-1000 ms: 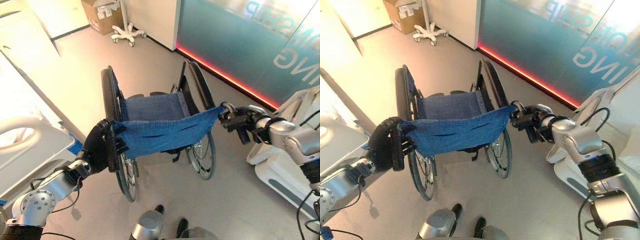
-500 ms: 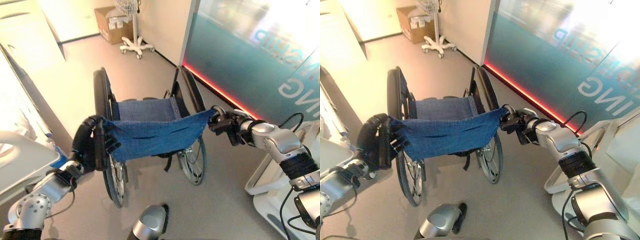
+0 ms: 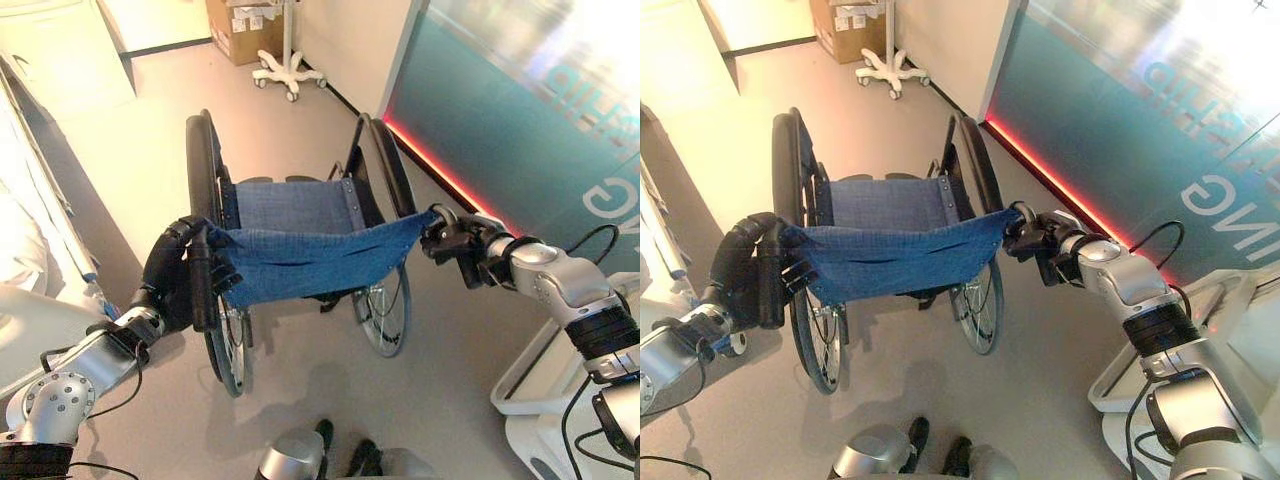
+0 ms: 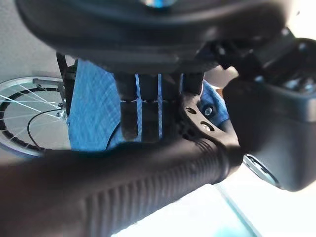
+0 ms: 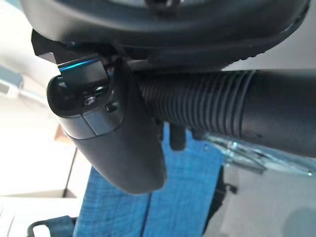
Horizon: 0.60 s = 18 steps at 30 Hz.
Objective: Push the wheelchair next to the bed
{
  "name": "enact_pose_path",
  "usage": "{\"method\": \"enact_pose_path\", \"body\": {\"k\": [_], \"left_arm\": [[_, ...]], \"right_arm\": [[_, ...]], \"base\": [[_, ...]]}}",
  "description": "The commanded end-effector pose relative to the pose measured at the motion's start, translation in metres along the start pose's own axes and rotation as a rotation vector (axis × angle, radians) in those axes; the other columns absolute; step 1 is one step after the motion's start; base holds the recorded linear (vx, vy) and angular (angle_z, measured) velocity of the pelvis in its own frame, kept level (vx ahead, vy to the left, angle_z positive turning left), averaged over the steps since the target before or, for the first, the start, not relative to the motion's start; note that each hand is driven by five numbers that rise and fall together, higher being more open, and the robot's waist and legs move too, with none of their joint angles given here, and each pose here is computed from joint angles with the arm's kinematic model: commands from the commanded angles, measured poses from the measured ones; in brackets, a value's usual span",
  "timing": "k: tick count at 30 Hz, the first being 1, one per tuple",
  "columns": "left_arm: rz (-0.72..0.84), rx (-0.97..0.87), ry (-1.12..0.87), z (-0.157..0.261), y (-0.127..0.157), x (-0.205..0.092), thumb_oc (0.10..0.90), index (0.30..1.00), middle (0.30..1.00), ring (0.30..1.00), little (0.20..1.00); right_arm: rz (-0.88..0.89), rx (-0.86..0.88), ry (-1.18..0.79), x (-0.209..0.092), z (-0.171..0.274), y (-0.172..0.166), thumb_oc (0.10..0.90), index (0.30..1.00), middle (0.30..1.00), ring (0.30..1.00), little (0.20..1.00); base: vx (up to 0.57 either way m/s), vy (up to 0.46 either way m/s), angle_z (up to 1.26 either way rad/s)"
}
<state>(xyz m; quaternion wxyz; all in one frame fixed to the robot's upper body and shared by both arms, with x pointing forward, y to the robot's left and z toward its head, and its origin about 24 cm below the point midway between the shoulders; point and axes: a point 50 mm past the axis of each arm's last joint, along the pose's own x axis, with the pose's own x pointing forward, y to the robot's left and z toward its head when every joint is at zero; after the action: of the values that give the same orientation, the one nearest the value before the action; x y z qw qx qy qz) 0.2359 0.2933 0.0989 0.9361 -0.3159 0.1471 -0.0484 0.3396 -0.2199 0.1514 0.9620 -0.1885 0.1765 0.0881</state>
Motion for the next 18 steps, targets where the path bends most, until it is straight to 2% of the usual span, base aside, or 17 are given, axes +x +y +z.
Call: {"method": "enact_pose_path", "body": {"k": [1,6,11,18], "left_arm": [[-0.342,0.329,-0.348,0.072,-0.090,0.004,0.400,0.300,0.300,0.300,0.300],[-0.328,0.290,-0.315,0.066,-0.089,0.001,0.400,0.300,0.300,0.300,0.300],[-0.314,0.253,-0.304,0.059,-0.087,0.001,0.400,0.300,0.300,0.300,0.300],[-0.299,0.254,-0.309,0.060,-0.086,0.006,0.400,0.300,0.300,0.300,0.300]], "right_arm": [[0.214,-0.029,-0.289,-0.020,0.090,0.035,0.400,0.300,0.300,0.300,0.300],[0.227,-0.036,-0.251,-0.022,0.079,0.020,0.400,0.300,0.300,0.300,0.300],[0.220,-0.042,-0.237,-0.022,0.069,0.015,0.400,0.300,0.300,0.300,0.300],[0.236,-0.037,-0.248,-0.019,0.074,0.033,0.400,0.300,0.300,0.300,0.300]], "base": [[0.54,-0.228,0.71],[0.49,-0.226,0.73],[0.30,-0.272,0.24],[0.34,-0.083,0.39]]}}
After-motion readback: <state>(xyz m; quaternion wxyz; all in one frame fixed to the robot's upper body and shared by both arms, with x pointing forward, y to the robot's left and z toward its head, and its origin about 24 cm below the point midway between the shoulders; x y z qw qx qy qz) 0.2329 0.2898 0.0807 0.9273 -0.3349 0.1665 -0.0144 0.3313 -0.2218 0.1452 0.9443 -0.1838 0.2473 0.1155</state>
